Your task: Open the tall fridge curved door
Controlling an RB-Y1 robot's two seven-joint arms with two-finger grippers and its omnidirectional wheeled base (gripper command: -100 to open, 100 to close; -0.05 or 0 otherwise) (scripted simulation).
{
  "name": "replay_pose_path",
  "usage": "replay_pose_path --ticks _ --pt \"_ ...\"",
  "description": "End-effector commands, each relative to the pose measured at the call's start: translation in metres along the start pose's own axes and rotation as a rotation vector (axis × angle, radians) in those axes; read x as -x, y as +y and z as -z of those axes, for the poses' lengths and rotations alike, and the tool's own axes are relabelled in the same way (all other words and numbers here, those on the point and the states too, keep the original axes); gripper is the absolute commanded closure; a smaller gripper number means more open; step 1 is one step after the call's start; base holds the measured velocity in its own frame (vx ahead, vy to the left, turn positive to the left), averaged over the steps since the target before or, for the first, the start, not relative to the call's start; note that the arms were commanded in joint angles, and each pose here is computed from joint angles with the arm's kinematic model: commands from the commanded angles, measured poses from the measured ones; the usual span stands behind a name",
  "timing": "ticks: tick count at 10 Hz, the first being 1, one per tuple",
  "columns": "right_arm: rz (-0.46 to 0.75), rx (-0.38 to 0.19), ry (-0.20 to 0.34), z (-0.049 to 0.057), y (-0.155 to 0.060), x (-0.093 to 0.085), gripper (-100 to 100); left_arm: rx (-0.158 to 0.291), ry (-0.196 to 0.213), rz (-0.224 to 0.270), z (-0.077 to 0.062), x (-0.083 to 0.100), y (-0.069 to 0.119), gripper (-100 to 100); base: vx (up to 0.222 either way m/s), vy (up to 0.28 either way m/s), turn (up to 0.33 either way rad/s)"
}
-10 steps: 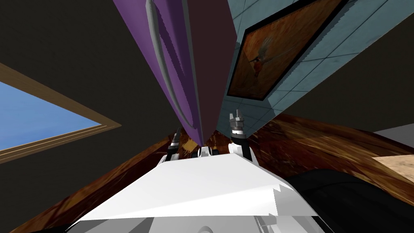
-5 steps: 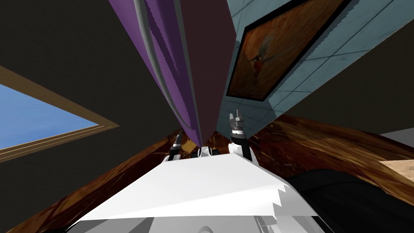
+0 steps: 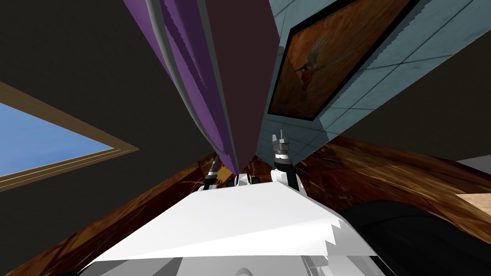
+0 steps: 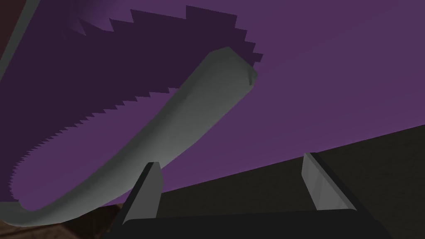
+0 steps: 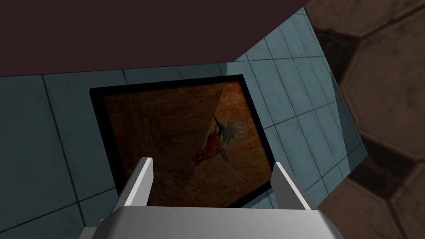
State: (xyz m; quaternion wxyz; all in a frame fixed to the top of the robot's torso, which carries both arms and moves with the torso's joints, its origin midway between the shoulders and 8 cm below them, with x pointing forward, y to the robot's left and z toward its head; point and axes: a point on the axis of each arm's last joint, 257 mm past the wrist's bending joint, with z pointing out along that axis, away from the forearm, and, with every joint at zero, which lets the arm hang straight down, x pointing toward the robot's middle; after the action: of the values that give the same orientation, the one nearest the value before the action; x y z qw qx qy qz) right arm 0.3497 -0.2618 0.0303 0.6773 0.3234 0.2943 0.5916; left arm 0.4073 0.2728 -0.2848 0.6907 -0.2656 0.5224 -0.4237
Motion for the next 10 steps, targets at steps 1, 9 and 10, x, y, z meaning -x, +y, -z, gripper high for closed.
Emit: replay_pose_path --ticks 1,9,10 --pt "0.000 0.000 0.000 0.000 0.000 0.000 0 0.023 -0.004 0.035 0.005 -0.025 0.003 -100 0.024 -0.045 0.011" --pt "0.000 0.000 0.000 0.000 0.000 0.000 0 0.029 -0.011 0.060 -0.020 -0.033 0.000 -100 0.008 -0.019 0.006" --pt "0.000 0.000 0.000 0.000 0.000 0.000 0 0.031 -0.012 0.060 -0.006 -0.036 0.001 100 -0.006 0.009 -0.018"
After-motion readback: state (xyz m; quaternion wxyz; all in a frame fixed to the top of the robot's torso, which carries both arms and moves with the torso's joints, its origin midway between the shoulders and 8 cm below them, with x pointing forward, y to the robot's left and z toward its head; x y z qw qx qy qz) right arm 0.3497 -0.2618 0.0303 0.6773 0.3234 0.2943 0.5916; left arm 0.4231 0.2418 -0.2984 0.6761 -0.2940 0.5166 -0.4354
